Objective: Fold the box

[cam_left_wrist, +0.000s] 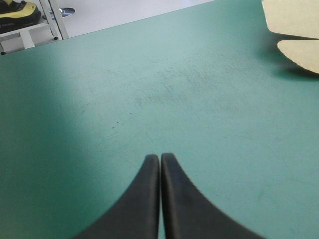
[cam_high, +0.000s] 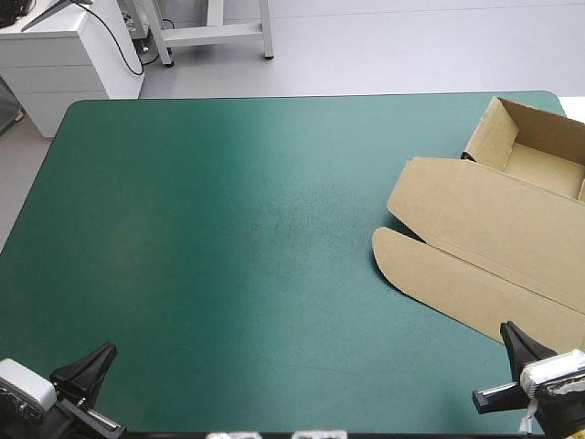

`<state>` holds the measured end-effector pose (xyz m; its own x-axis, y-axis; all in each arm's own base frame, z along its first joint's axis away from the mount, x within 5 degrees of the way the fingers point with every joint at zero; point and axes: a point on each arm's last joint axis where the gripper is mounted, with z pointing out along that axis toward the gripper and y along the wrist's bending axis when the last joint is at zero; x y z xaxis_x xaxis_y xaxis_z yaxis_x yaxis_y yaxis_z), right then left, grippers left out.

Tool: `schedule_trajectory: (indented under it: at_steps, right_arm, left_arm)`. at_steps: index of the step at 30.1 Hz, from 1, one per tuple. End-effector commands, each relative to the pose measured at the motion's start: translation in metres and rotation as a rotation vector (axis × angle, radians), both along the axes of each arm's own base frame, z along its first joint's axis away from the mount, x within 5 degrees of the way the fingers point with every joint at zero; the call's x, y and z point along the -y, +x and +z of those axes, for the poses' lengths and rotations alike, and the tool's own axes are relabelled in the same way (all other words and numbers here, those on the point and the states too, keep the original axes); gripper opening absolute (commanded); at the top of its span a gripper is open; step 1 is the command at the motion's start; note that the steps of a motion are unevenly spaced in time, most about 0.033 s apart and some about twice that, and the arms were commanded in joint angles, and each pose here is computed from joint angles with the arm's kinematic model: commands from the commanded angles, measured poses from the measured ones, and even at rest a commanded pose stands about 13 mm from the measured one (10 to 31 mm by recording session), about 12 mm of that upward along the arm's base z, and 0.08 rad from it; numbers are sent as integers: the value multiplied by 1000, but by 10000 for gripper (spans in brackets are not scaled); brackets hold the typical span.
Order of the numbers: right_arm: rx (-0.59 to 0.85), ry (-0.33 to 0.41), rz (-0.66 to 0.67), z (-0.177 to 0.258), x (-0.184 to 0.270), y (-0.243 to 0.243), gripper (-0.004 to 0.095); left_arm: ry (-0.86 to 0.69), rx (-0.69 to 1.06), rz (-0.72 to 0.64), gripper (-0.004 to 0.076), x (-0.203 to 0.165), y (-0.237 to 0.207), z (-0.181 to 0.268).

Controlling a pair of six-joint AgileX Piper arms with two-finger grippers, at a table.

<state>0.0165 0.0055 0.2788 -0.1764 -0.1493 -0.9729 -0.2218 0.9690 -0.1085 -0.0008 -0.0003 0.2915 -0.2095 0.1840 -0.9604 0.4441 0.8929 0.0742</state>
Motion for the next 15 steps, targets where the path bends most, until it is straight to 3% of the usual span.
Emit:
schedule_trajectory:
  at_steps: [1, 15]
  right_arm:
    - [81, 10, -3, 14, 0, 0, -16]
    - [81, 10, -3, 14, 0, 0, -16]
  left_arm:
    - [-50, 96, -8, -8, -1, -2, 13]
    - [-63, 90, -13, -8, 0, -3, 13]
